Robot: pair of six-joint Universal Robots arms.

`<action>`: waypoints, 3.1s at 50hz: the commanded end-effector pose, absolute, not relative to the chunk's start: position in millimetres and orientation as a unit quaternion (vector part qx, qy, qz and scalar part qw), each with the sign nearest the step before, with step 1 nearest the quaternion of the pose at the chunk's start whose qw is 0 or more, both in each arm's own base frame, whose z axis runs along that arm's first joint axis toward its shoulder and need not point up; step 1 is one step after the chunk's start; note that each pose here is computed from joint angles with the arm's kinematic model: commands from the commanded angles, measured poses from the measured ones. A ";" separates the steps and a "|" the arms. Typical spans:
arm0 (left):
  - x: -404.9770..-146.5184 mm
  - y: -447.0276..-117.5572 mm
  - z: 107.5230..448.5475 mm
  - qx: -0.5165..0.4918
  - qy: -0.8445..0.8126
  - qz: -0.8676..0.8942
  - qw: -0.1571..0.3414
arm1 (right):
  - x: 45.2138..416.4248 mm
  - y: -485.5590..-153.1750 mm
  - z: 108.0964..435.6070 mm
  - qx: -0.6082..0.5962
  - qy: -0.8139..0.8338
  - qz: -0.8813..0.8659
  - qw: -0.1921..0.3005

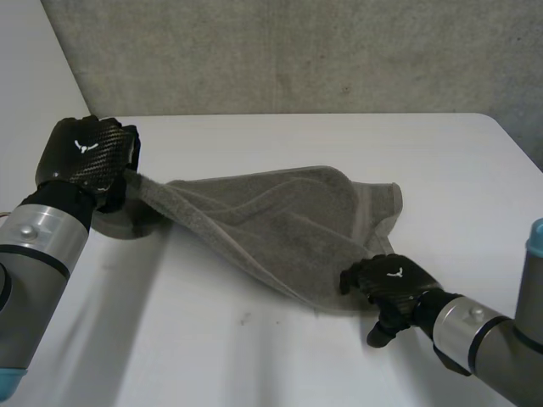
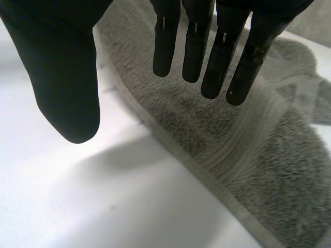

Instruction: Fold the towel.

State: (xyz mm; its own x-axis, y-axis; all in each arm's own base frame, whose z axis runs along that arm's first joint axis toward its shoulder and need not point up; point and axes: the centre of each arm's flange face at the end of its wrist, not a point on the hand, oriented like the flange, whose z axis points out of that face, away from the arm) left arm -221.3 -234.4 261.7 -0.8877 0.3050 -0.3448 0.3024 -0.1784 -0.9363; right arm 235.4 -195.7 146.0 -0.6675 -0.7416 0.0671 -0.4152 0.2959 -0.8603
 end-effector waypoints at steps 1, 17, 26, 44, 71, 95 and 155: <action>-218.1 -236.7 256.6 -0.235 -0.649 0.724 -0.004 | 233.7 -208.1 135.6 -0.366 0.781 -0.484 0.148; -209.6 -242.2 244.0 -0.230 -0.666 0.709 -0.014 | 213.7 -229.8 128.1 -0.412 0.760 -0.499 0.059; -208.9 -242.9 243.3 -0.229 -0.667 0.709 -0.015 | 208.1 -238.8 122.5 -0.403 0.767 -0.496 0.056; -209.1 -243.5 238.8 -0.231 -0.672 0.703 -0.014 | 210.8 -255.0 119.0 -0.402 0.760 -0.507 0.052; -209.9 -221.8 304.1 -0.228 -0.634 0.739 -0.009 | 187.7 -263.6 297.0 -0.365 0.696 -0.618 -0.007; -234.6 -294.5 254.6 -0.269 -0.728 0.631 -0.004 | 193.5 -307.6 298.3 -0.437 0.731 -0.524 0.020; -233.8 -304.5 137.0 -0.279 -0.747 0.602 -0.028 | 232.8 -315.6 152.7 -0.415 0.740 -0.529 0.037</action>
